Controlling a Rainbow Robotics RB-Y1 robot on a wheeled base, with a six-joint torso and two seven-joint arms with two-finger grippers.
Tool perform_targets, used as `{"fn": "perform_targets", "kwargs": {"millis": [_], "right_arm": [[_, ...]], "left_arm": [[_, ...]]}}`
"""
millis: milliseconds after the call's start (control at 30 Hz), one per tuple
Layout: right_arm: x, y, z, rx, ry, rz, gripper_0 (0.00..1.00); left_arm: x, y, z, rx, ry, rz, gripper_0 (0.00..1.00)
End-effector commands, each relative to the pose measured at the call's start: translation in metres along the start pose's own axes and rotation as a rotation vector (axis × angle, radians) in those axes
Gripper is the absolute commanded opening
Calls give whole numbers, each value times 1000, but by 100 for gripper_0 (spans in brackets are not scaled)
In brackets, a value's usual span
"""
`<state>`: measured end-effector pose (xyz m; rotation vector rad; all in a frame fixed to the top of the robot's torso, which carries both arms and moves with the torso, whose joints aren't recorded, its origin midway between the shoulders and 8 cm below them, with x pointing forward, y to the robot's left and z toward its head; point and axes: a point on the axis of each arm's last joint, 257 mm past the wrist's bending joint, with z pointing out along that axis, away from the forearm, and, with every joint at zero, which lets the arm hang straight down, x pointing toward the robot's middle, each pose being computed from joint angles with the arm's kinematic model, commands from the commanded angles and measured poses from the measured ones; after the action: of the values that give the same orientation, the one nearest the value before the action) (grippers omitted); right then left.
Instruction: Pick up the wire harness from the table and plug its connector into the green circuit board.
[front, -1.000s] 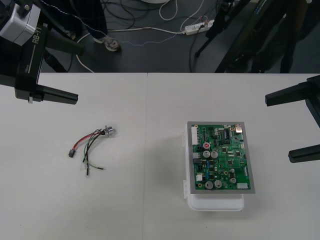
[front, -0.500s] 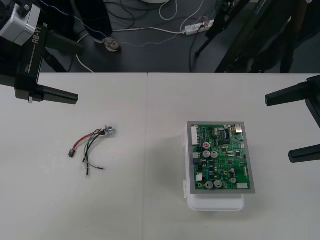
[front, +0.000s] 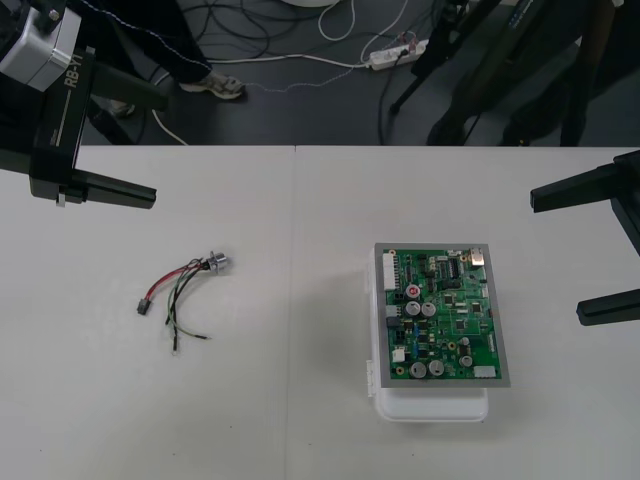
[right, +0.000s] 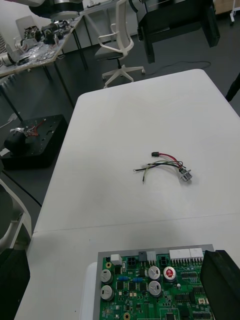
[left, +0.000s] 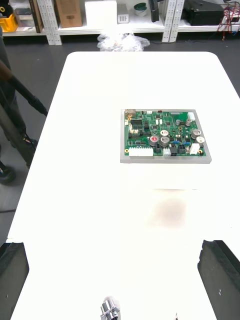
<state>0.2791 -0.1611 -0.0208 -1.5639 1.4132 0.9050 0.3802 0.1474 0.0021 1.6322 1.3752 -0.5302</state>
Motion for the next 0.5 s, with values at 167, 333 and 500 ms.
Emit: {"fn": "perform_targets", "kwargs": {"millis": [167,333,500], "right_arm": [[-12,5,4,-21,-9,-73,100],[-12,5,4,-21,-9,-73,100],[-12,5,4,-21,-9,-73,100]], "left_arm": [[-12,12,-3,-54,-31,70,100],[-12,12,-3,-54,-31,70,100],[-12,12,-3,-54,-31,70,100]]}}
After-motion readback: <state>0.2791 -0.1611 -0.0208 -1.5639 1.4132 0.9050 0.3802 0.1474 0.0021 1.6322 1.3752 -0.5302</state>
